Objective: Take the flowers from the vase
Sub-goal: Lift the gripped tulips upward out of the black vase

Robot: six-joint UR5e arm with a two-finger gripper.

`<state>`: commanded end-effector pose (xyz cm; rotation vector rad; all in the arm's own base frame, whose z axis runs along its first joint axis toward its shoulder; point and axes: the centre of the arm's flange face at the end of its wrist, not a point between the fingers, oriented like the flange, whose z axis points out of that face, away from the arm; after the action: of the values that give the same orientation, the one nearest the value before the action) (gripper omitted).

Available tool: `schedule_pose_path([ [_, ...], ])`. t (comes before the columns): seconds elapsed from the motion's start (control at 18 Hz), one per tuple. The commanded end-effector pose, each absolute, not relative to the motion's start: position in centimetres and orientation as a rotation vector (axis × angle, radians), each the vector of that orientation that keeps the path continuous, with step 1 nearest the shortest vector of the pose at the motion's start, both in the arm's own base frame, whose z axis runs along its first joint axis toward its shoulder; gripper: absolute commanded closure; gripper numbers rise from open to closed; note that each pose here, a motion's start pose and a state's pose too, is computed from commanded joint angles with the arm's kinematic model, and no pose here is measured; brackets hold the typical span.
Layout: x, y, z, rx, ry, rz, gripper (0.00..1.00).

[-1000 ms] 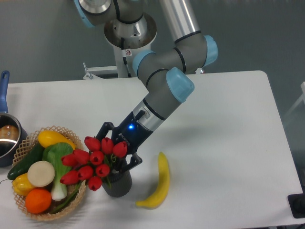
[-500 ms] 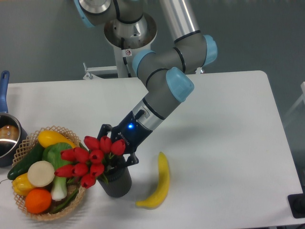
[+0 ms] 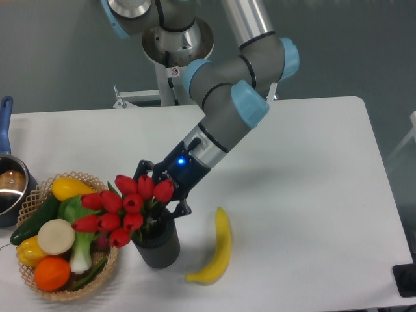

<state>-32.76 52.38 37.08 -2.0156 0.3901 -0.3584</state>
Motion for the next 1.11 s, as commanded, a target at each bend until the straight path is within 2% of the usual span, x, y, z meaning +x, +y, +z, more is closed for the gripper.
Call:
schedule_pose_path([
  [0.39, -34.0, 50.8, 39.7, -1.960, 0.306, -0.383, 0.63],
  [1.11, -35.0, 50.7, 43.9, -1.878, 0.270, -0.411, 0.63],
])
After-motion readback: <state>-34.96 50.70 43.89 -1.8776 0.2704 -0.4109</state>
